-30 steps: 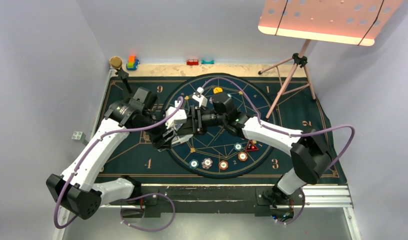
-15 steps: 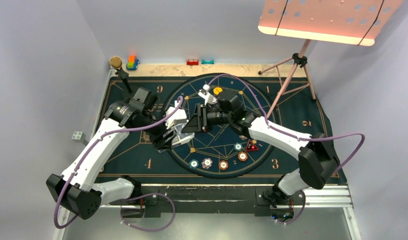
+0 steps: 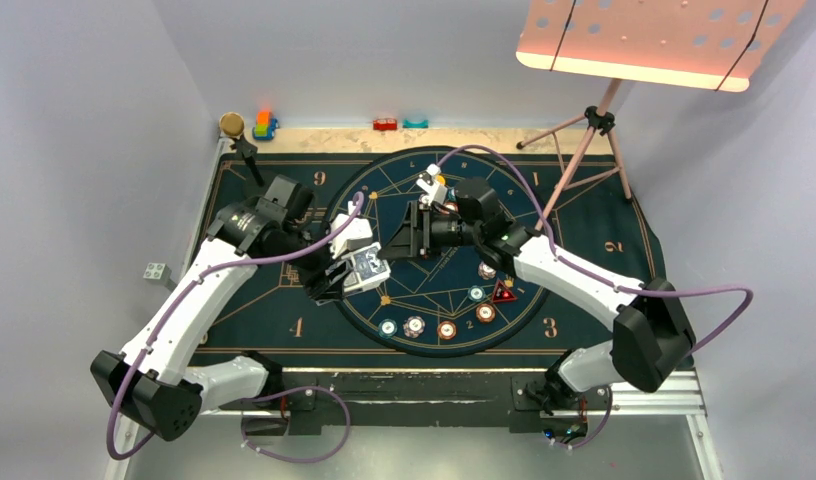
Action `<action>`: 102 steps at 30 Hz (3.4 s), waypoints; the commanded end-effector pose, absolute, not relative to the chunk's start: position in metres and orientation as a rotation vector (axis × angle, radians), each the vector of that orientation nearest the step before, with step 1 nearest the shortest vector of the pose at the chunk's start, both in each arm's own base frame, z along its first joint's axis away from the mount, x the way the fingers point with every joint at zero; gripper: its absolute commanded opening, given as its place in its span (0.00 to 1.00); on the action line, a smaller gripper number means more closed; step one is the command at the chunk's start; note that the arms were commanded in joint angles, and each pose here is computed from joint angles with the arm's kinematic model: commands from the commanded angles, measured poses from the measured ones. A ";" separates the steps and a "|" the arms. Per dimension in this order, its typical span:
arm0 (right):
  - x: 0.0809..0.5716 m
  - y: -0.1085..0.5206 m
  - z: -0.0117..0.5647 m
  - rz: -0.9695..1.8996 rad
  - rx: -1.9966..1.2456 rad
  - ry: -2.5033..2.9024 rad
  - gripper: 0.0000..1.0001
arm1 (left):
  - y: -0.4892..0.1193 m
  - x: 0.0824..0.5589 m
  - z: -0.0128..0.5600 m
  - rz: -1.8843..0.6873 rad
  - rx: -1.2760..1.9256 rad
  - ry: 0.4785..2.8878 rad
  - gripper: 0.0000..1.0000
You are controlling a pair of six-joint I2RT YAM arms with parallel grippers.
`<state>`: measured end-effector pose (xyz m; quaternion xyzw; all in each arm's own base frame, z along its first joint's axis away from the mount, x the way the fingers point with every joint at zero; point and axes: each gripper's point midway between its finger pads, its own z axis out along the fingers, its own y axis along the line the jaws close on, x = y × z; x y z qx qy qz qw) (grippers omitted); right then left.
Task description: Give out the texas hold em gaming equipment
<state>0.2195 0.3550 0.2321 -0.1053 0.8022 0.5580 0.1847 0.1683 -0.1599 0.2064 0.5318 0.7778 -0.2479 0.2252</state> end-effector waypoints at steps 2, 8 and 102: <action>0.213 0.370 0.250 1.725 -0.320 2.164 0.77 | -0.168 0.165 0.218 -0.732 1.444 2.085 0.21; 0.196 0.411 0.265 1.909 -0.404 2.115 0.83 | -0.170 0.178 0.224 -0.693 1.440 2.086 0.23; 0.212 0.391 0.262 1.823 -0.370 2.143 0.66 | -0.172 0.180 0.220 -0.554 1.532 1.901 0.18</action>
